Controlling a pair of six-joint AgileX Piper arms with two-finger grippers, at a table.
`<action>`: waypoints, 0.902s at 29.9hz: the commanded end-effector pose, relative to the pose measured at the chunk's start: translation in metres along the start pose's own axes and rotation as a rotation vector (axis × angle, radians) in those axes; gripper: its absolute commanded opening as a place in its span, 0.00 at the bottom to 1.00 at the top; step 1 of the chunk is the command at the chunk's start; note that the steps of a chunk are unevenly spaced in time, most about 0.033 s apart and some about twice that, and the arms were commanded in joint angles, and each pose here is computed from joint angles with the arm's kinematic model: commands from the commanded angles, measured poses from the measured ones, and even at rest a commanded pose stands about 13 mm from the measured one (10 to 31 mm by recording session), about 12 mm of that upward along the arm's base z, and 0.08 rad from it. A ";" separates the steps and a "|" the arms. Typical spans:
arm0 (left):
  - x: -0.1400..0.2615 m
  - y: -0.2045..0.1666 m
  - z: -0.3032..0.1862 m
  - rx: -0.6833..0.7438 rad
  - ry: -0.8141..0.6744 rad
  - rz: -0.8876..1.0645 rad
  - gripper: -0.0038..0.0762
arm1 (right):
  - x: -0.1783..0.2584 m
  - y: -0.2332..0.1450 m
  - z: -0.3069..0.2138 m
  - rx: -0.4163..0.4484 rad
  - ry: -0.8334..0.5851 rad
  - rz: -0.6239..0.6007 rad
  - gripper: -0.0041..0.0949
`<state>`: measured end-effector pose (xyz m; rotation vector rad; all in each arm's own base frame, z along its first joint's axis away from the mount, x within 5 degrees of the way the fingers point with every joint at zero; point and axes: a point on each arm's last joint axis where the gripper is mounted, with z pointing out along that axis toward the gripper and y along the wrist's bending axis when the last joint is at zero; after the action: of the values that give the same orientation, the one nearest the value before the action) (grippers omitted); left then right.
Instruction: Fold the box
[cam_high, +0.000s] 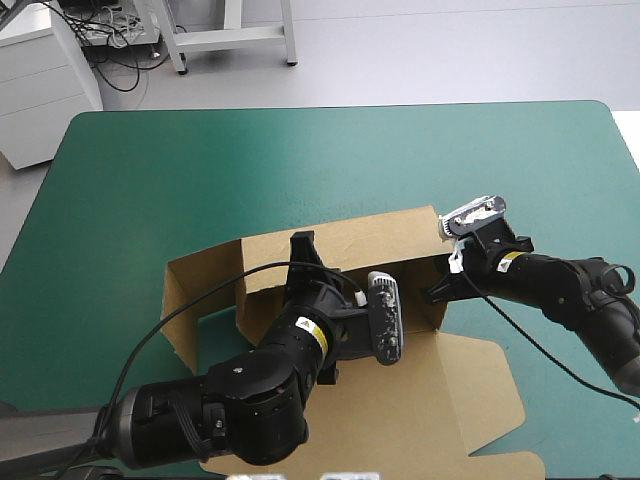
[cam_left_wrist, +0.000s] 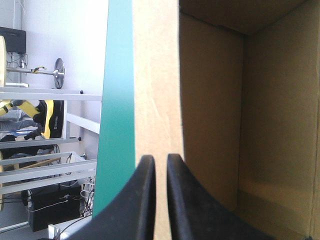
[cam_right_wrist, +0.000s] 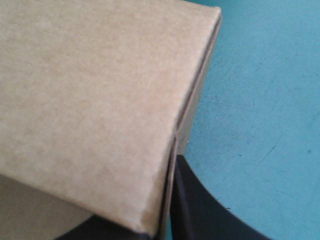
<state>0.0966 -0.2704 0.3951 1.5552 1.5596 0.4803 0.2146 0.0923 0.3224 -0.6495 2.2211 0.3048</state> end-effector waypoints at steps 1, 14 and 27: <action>-0.001 0.031 -0.021 -0.073 -0.075 -0.070 0.04 | -0.011 0.000 -0.009 0.019 -0.076 -0.021 0.02; 0.079 0.120 0.019 0.032 0.010 -0.476 0.04 | -0.011 0.000 -0.009 0.021 -0.075 -0.025 0.02; 0.173 0.157 -0.017 -0.121 0.091 -0.856 0.04 | -0.011 0.000 -0.010 0.023 -0.079 -0.023 0.02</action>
<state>0.2223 -0.0956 0.4518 0.7628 2.1500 0.1805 0.2149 0.0919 0.3223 -0.6508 2.2200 0.2970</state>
